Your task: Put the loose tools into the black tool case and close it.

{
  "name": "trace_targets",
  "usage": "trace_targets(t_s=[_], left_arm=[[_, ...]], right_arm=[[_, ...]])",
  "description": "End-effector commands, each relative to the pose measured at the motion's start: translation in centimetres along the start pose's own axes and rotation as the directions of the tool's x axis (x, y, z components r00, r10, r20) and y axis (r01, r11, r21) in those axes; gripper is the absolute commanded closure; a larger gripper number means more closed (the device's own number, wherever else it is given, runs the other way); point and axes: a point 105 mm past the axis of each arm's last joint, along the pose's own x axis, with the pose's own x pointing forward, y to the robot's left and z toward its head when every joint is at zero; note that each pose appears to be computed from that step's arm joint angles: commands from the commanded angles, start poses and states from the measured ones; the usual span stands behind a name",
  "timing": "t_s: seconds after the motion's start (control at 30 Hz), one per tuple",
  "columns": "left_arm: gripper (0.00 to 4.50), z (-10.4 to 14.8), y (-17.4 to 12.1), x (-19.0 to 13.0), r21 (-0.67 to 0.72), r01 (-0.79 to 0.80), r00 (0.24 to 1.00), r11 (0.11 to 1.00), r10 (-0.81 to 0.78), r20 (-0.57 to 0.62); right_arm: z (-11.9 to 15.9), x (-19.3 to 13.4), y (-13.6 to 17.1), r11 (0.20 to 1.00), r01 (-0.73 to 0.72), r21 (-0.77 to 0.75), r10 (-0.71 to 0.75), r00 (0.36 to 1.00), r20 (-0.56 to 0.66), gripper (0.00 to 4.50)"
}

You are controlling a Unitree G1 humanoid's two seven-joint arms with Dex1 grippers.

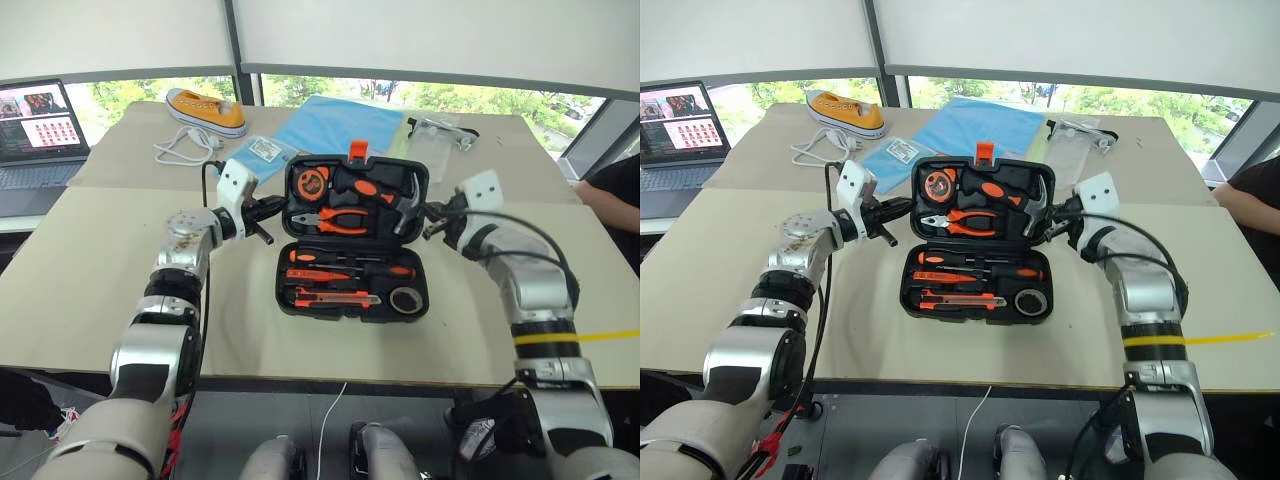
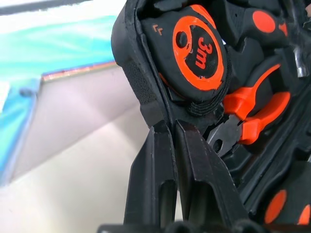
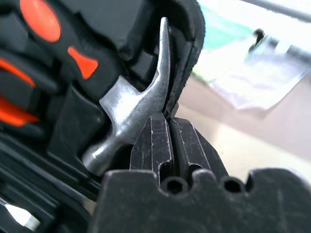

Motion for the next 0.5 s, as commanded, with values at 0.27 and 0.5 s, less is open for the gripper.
trace_targets(t_s=[0.27,0.5], left_arm=[[3.65,0.2,-1.1,-6.0,0.225,-0.182,0.980,0.957,0.158,0.118],[0.94,-0.5,0.1,-13.7,0.064,-0.199,0.976,0.978,0.204,-0.078]], right_arm=[[-0.5,-6.8,2.7,0.958,0.057,-0.280,-0.005,0.984,0.181,3.78],[-1.5,-12.7,5.6,0.963,-0.265,-0.055,0.265,0.964,-0.019,1.81]])
